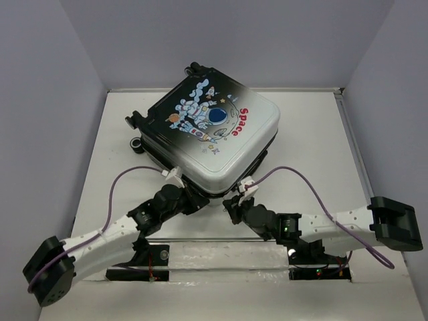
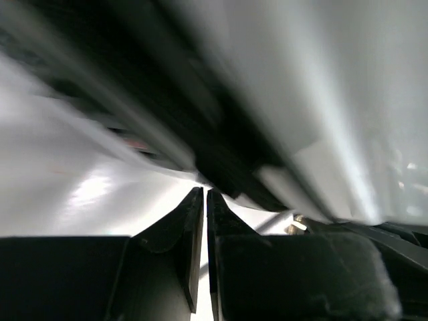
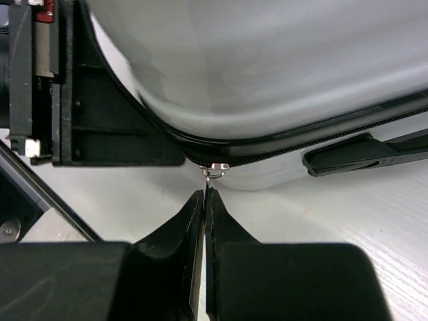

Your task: Pack the luggage

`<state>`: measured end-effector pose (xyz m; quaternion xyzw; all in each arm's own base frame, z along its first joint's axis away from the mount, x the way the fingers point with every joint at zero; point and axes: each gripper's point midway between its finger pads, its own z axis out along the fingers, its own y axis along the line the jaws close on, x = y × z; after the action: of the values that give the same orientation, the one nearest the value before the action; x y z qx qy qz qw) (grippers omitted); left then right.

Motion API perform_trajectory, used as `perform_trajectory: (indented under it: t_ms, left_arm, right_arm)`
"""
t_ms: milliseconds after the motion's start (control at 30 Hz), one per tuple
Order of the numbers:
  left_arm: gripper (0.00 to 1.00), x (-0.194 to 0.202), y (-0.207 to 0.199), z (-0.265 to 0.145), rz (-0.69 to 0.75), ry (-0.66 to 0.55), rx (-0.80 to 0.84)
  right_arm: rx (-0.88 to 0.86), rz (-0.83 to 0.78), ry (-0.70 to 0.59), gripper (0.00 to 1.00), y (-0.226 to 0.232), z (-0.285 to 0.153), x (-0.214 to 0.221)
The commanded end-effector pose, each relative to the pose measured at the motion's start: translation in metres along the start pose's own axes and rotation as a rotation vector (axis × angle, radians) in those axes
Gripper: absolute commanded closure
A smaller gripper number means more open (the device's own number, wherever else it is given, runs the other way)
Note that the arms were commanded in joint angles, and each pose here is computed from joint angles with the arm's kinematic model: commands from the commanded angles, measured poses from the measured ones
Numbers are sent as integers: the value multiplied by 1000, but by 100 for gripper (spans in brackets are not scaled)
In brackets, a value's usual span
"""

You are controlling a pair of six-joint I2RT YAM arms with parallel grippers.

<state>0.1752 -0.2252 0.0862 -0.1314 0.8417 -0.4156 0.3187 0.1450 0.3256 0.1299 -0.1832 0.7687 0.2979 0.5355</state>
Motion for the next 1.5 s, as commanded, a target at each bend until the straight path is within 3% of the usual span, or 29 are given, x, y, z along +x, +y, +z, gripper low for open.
perform_trajectory:
  t_ms: [0, 133, 267, 367, 400, 433, 467, 500, 633, 667, 733, 767, 967, 1233, 1467]
  left_arm:
    - [82, -41, -115, 6, 36, -159, 267]
    - [83, -38, -138, 25, 65, -133, 282]
    - [82, -70, -142, 12, 141, -215, 208]
    - [55, -92, -127, -21, 240, -229, 112]
    - [29, -102, -108, -38, 251, -231, 46]
    - [29, -105, -96, -41, 271, -209, 5]
    - [12, -128, -101, -62, 295, -260, 25]
    - [5, -135, -90, -75, 305, -265, -24]
    - [2, -196, -81, -98, 320, -371, -86]
    - [2, -206, -79, -92, 306, -348, -83]
    - [1, -249, -57, -88, 223, -416, -121]
    - [1, -254, -61, -85, 184, -400, -71]
    - [1, -323, -32, -62, 83, -466, -122]
    - [1, -368, -22, -22, 17, -436, -83]
    - [1, -381, -9, 2, -20, -415, -83]
  right_arm:
    - [-255, 56, 192, 93, 71, -29, 24]
    - [-233, 88, 128, 93, 94, -15, 4]
    - [-107, 205, -19, 93, 85, 2, -17]
    - [-64, 222, -31, 93, 73, 3, -12]
    - [-54, 232, -23, 93, 67, 1, -7]
    - [-51, 237, -19, 93, 65, 0, -5]
    - [-45, 247, -21, 93, 62, -2, -5]
    - [-35, 244, -20, 93, 58, -3, -3]
    - [-32, 242, -24, 93, 55, -8, -8]
    - [-36, 232, -22, 93, 55, -9, -9]
    - [-38, 231, -19, 93, 56, -9, -11]
    - [-35, 228, -13, 93, 56, -9, -10]
    - [-44, 220, 3, 93, 55, -12, -5]
    - [-75, 216, 26, 93, 58, -14, 0]
    - [-87, 218, 25, 93, 60, -15, -1]
